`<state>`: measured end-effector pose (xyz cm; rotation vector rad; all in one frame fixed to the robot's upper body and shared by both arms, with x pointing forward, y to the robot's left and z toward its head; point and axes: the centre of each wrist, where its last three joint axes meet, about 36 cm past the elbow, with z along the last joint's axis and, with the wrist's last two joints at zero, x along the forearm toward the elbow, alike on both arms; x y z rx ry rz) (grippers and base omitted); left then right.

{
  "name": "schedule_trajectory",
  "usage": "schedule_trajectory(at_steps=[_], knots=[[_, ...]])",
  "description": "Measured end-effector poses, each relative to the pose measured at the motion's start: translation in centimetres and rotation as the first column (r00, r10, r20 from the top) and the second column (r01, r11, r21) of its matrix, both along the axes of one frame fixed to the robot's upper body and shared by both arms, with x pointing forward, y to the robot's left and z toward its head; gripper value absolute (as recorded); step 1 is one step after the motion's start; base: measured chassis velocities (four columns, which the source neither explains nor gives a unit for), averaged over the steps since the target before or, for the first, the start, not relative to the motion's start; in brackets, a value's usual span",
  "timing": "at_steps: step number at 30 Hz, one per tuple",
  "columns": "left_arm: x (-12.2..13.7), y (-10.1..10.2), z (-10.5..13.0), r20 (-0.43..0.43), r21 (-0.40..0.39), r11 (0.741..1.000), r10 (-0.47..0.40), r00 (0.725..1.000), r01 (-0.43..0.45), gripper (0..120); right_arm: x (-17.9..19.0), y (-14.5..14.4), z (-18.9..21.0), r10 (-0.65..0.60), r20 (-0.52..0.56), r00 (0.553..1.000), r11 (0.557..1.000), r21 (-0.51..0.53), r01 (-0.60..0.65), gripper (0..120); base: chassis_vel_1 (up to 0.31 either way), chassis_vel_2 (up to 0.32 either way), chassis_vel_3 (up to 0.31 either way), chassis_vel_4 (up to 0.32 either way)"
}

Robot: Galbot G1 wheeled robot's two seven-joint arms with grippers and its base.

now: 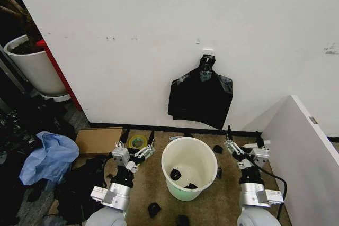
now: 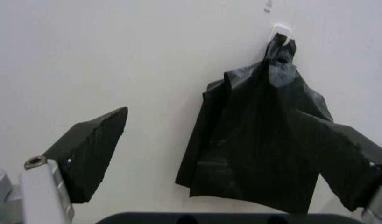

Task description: Place the garbage bag over the trash bin.

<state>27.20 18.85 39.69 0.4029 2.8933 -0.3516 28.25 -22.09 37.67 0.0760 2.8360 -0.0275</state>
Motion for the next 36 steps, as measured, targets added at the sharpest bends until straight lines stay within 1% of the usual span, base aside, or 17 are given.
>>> schedule_trajectory(at_steps=[2, 4, 11, 14, 18, 21, 24, 26, 27, 28, 29, 31, 32, 33, 35, 36], knots=[[-0.3, 0.0, -0.1, -0.012, -0.001, 1.000, -0.001, 1.000, 0.001, 100, 0.7, -0.6, -0.5, 0.020, 0.049, 0.999, 0.993, -0.117, -0.015, 100, 0.000, 0.000, 0.000, 0.000], [-0.6, -0.1, 0.1, -0.014, 0.000, 1.000, -0.003, 1.000, 0.003, 100, 1.0, -0.7, -0.5, 0.038, 0.065, 0.997, 0.987, -0.156, -0.027, 100, 0.000, 0.000, 0.000, 0.000], [-1.1, 0.2, 0.6, -0.006, 0.017, 1.000, -0.011, 1.000, 0.011, 100, 1.9, 0.1, -0.9, 0.043, 0.067, 0.997, 0.991, -0.126, -0.035, 100, 0.000, 0.000, 0.000, 0.000], [-1.2, 0.3, 0.6, -0.006, 0.017, 1.000, -0.007, 1.000, 0.007, 100, 2.0, 0.4, -0.9, 0.041, 0.068, 0.997, 0.995, -0.097, -0.034, 100, 0.000, 0.000, 0.000, 0.000], [-0.9, 0.5, 0.5, -0.008, 0.018, 1.000, 0.003, 1.000, -0.002, 100, 2.1, 0.6, -0.9, 0.031, 0.056, 0.998, 0.999, -0.012, -0.030, 100, 0.000, 0.000, 0.000, 0.000], [-0.9, 0.5, 0.4, -0.009, 0.020, 1.000, 0.004, 1.000, -0.003, 100, 2.0, 0.5, -0.9, 0.028, 0.041, 0.999, 0.999, 0.020, -0.028, 100, 0.000, 0.000, 0.000, 0.000], [-0.7, 0.6, 0.3, -0.009, 0.023, 1.000, 0.007, 1.000, -0.007, 100, 2.2, 0.6, -0.6, 0.031, 0.012, 0.999, 0.995, 0.093, -0.031, 100, 0.000, 0.000, 0.000, 0.000], [-0.6, 0.8, 0.3, -0.009, 0.028, 1.000, 0.014, 1.000, -0.014, 100, 3.1, 0.8, -0.1, 0.045, -0.002, 0.999, 0.983, 0.181, -0.044, 100, 0.000, 0.000, 0.000, 0.000], [-0.6, 0.9, 0.3, -0.009, 0.030, 0.999, 0.017, 1.000, -0.017, 100, 3.6, 1.0, 0.1, 0.054, -0.006, 0.999, 0.973, 0.225, -0.052, 100, 0.000, 0.000, 0.000, 0.000], [-0.5, 1.1, 0.3, -0.009, 0.034, 0.999, 0.024, 1.000, -0.023, 100, 4.8, 1.3, 0.7, 0.078, -0.008, 0.997, 0.947, 0.314, -0.071, 100, 0.000, 0.000, 0.000, 0.000], [-0.5, 1.1, 0.3, -0.009, 0.034, 0.999, 0.024, 1.000, -0.023, 100, 4.8, 1.3, 0.7, 0.078, -0.008, 0.997, 0.947, 0.314, -0.071, 100, 0.000, 0.000, 0.000, 0.000], [-0.6, 1.5, 0.2, -0.012, 0.041, 0.999, 0.032, 0.999, -0.031, 100, 7.0, 1.8, 1.5, 0.118, 0.002, 0.993, 0.888, 0.447, -0.106, 100, 0.000, 0.000, 0.000, 0.000], [-0.7, 1.6, 0.2, -0.015, 0.045, 0.998, 0.035, 0.999, -0.035, 100, 8.4, 2.1, 2.0, 0.142, 0.013, 0.990, 0.847, 0.516, -0.128, 100, 0.000, 0.000, 0.000, 0.000], [-0.8, 1.8, 0.2, -0.016, 0.049, 0.998, 0.039, 0.999, -0.038, 100, 9.4, 2.2, 2.4, 0.157, 0.021, 0.987, 0.817, 0.559, -0.142, 100, 0.000, 0.000, 0.000, 0.000], [-0.8, 2.1, 0.3, -0.014, 0.056, 0.997, 0.045, 0.999, -0.045, 100, 11.8, 2.3, 3.3, 0.193, 0.046, 0.980, 0.742, 0.647, -0.176, 100, 0.000, 0.000, 0.000, 0.000], [-0.7, 2.3, 0.3, -0.012, 0.059, 0.997, 0.050, 0.999, -0.049, 100, 13.4, 2.4, 3.9, 0.217, 0.059, 0.974, 0.684, 0.703, -0.195, 100, 0.000, 0.000, 0.000, 0.000]])
